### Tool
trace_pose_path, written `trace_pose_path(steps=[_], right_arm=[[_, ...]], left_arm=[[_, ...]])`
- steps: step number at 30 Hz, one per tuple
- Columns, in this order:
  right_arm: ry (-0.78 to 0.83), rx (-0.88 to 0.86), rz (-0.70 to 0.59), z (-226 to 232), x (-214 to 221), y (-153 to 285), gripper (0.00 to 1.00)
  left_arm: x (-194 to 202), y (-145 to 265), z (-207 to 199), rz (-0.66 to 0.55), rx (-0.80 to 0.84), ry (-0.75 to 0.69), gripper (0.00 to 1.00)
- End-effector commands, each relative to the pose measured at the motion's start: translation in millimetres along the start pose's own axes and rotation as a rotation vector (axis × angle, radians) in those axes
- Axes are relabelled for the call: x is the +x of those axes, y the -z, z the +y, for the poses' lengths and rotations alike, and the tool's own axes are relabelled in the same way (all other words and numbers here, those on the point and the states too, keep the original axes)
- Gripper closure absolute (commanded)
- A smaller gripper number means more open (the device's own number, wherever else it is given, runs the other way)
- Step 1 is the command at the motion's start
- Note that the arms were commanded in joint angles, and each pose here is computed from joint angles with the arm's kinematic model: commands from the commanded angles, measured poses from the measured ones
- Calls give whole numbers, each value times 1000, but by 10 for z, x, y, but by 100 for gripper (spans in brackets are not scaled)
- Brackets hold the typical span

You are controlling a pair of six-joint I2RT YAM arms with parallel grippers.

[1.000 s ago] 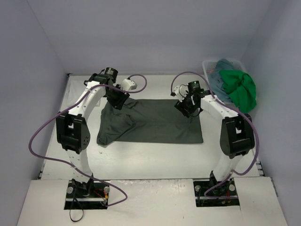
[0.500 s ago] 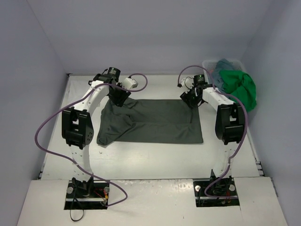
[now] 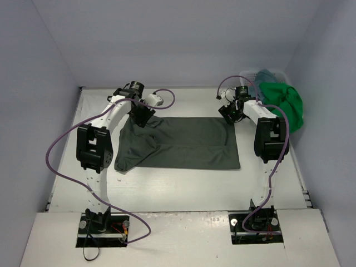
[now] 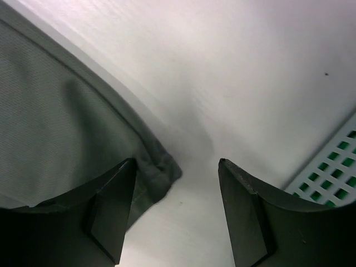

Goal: Fold and stack the t-shirts
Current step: Fold the tshirt

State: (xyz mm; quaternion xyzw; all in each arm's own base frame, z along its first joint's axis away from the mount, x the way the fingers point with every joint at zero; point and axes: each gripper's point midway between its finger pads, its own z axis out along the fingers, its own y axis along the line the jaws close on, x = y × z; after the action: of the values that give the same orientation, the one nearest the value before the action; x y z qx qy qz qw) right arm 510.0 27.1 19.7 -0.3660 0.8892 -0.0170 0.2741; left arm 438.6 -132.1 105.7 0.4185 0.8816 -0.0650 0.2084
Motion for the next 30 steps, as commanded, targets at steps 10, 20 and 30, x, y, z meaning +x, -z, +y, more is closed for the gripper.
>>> trace_pose_path(steps=[10,20,30], right_arm=[[-8,-81,-47,-53,23,-38,57],[13,-144,-104,35,-84,2,50],[18,-145,-159,-18,-270,141,52]], left_arm=[[-340,216,233,-89,-72,-24,69],[-334,152,256,-72,-67,-24,69],[-331,149,256,-70,-67,-20,70]])
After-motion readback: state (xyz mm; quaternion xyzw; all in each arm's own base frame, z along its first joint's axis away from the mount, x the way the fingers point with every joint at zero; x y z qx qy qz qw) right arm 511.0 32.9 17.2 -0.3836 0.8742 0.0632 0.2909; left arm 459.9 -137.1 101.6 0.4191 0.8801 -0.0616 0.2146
